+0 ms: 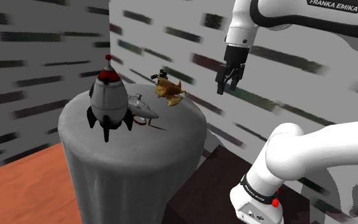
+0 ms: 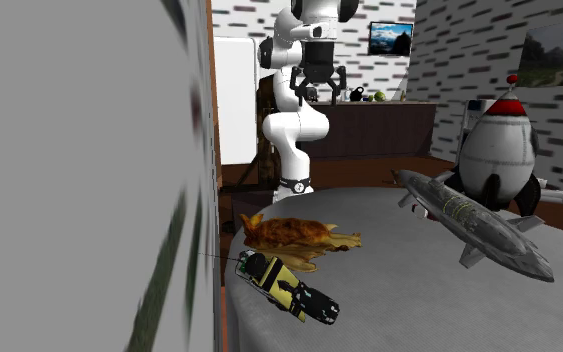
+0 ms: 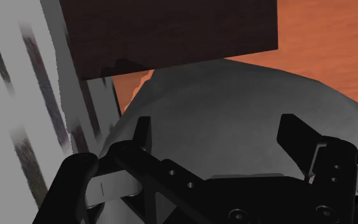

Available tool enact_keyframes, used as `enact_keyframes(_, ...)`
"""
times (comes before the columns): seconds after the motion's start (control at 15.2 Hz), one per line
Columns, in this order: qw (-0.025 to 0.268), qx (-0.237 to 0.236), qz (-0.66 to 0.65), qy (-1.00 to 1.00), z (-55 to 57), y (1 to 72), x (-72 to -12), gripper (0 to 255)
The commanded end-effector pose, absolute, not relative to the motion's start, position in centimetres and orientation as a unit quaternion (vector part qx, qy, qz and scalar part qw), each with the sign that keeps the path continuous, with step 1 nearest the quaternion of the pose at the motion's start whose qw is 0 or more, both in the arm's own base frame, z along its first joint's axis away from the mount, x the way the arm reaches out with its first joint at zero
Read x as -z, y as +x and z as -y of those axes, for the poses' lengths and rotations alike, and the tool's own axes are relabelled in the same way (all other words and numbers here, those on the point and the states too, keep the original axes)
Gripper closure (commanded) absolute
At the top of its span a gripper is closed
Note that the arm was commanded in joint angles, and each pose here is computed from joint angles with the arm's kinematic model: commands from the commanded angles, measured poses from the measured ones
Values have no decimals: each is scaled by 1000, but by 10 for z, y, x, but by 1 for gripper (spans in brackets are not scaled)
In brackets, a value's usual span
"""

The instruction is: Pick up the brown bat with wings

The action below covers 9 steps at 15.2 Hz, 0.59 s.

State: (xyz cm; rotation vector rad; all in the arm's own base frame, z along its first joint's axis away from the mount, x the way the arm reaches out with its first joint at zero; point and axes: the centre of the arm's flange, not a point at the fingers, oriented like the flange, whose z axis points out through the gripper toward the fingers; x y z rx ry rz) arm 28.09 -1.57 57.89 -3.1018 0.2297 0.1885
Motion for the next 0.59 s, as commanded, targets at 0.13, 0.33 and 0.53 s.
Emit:
enact_keyframes(0.13,13,-53,-63,-997,32,295,-567,0)
enact_keyframes(0.33,13,-42,-47,-998,56,318,-551,0)
enact_keyframes(0.53,14,-30,-32,-999,80,342,-535,0)
